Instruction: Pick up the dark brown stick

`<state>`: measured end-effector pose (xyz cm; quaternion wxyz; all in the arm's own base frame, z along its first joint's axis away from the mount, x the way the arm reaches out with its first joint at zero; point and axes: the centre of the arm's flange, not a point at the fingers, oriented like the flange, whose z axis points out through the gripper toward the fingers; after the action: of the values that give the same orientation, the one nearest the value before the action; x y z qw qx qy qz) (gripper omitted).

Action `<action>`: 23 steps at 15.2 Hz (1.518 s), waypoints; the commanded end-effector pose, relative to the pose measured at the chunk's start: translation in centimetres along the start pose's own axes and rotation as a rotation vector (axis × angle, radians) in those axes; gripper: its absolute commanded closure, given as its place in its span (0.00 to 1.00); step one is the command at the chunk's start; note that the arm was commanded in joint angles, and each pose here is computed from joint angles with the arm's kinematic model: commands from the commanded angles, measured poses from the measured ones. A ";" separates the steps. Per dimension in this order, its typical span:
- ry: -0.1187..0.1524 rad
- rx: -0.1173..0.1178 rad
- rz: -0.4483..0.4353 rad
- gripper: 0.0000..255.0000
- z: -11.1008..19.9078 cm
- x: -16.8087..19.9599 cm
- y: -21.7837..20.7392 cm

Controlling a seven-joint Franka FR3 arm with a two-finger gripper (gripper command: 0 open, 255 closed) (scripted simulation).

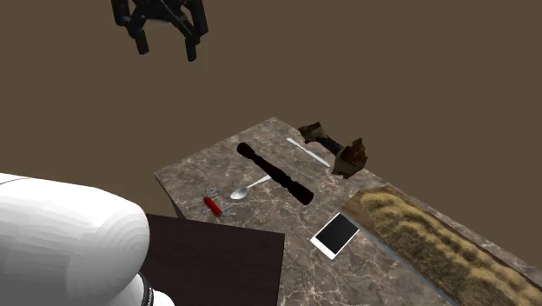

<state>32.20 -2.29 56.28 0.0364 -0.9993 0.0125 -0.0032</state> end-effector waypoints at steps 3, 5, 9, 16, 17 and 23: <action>-0.004 -0.009 -0.050 0.00 2.2 0.7 1.1; -0.007 -0.017 -0.101 0.00 4.5 1.5 2.2; -0.014 -0.034 -0.202 0.00 8.9 3.2 4.3; -0.027 -0.064 -0.379 0.00 16.6 6.5 7.8; -0.029 -0.068 -0.404 0.00 17.7 7.0 8.3; -0.040 -0.094 -0.555 0.00 24.2 10.4 10.8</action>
<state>41.91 -11.16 32.54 -0.0084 -0.9686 -0.2483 0.0069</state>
